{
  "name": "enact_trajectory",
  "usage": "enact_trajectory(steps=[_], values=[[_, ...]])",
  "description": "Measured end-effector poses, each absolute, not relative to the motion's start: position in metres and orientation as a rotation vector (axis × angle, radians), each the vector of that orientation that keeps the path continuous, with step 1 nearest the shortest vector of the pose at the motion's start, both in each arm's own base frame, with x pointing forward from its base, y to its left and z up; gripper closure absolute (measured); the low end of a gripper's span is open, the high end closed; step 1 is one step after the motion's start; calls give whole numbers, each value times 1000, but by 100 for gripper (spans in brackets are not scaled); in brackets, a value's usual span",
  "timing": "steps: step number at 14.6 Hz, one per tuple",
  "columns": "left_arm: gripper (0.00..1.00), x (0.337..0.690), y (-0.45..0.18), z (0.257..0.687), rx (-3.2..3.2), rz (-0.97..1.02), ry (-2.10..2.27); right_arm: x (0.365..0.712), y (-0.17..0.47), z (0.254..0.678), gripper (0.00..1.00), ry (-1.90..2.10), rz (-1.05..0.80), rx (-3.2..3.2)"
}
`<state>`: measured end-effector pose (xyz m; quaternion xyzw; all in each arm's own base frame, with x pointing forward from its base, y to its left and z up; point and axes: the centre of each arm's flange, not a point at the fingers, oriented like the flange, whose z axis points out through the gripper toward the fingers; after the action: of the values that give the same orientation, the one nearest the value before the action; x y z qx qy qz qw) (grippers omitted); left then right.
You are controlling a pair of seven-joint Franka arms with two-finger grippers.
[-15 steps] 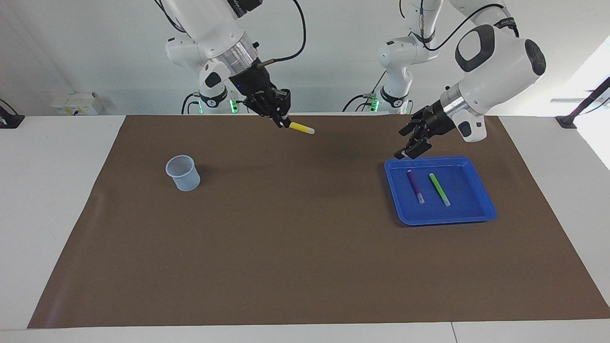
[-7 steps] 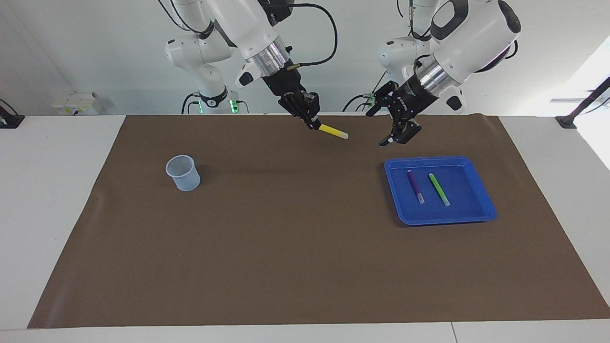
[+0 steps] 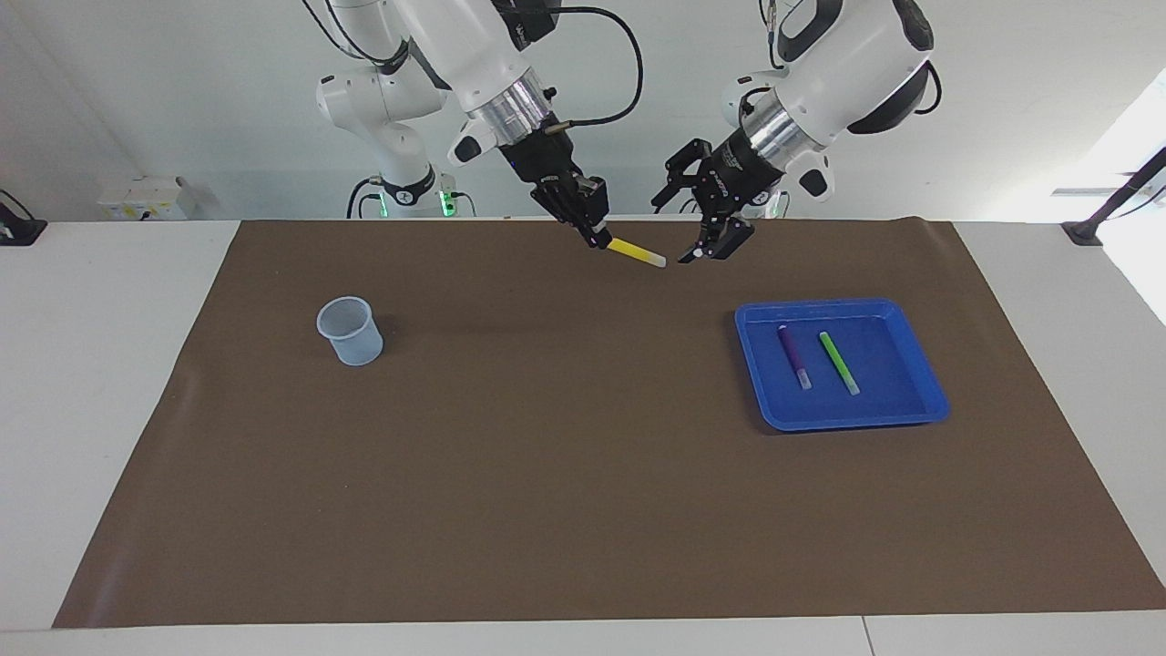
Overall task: Right arm passes pens to left for tray arrangement
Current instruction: 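Bring the yellow pen toward the open left gripper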
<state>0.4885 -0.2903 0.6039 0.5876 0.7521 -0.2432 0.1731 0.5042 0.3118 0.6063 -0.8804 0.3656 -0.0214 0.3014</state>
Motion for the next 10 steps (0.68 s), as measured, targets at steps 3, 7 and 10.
enact_trajectory(steps=[3,7,10], values=[[0,470,-313,593,1707,-694,2081,504,312,605,82,971,-56,-2336],[0,458,-316,583,1669,-633,2075,503,311,605,82,972,-57,-2337],[0,460,-310,576,1609,-596,2079,504,311,605,82,973,-57,-2336]])
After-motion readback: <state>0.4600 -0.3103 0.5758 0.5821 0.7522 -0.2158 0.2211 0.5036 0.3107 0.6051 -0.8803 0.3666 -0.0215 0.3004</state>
